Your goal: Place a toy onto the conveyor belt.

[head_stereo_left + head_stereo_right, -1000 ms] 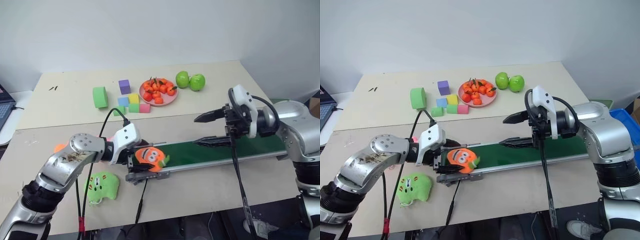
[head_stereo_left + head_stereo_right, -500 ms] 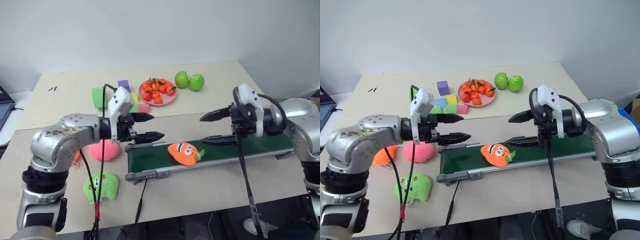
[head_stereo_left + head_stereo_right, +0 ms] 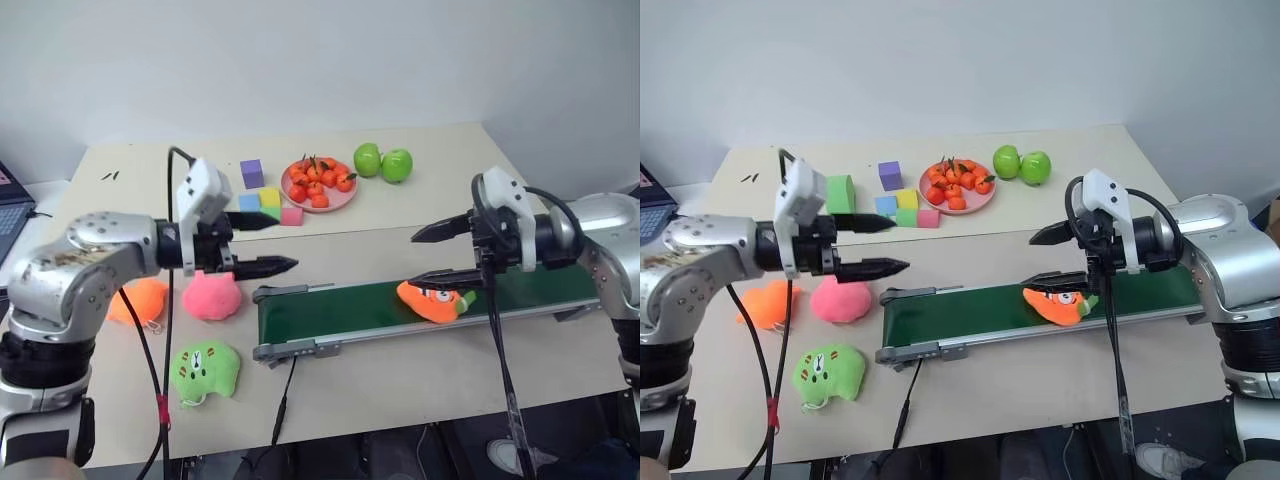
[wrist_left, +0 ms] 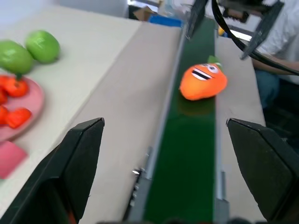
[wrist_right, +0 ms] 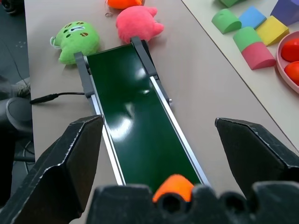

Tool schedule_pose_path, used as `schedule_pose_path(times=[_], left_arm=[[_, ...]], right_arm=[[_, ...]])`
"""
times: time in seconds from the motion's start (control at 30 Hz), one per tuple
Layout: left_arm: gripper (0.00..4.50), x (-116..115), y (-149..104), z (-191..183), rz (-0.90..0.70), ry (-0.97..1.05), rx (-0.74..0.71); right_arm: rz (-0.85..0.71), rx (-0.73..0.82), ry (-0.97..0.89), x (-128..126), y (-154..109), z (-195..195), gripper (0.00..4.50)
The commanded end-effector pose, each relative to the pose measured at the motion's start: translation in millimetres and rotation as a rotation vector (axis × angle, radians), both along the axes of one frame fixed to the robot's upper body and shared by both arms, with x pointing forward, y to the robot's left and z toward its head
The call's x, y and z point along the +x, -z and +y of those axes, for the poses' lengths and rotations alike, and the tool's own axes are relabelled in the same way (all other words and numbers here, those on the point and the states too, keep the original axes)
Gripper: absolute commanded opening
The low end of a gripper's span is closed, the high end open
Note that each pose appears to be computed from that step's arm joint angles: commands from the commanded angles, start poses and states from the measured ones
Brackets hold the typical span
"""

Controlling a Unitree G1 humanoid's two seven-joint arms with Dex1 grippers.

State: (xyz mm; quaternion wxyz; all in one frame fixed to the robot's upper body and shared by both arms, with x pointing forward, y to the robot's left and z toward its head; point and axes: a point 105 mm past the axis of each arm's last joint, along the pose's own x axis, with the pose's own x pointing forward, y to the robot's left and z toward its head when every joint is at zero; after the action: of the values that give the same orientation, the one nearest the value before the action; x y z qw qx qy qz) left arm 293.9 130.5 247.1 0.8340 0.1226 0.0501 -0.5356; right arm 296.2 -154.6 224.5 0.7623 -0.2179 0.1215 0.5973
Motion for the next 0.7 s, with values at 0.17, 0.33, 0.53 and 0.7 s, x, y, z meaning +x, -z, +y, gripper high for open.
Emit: schedule_pose_path(times=[0.17, 0.33, 0.53, 0.7], left_arm=[[4.47, 6, -27, 0, -0.101, -0.032, -0.035], [4.47, 10, -30, -4, -0.109, -0.027, -0.037], [4.47, 10, -30, -7, -0.101, -0.005, -0.026], [4.47, 10, -33, -6, -0.107, -0.007, -0.02]], right_arm=[[-0.078, 0.038, -0.013, -2, -20, 2, 4.5], [-0.099, 0.081, -0.009, -5, -28, 0, 4.5], [-0.113, 0.137, -0.009, -8, -37, -3, 4.5], [-0.119, 0.166, -0.009, -9, -40, -4, 4.5]])
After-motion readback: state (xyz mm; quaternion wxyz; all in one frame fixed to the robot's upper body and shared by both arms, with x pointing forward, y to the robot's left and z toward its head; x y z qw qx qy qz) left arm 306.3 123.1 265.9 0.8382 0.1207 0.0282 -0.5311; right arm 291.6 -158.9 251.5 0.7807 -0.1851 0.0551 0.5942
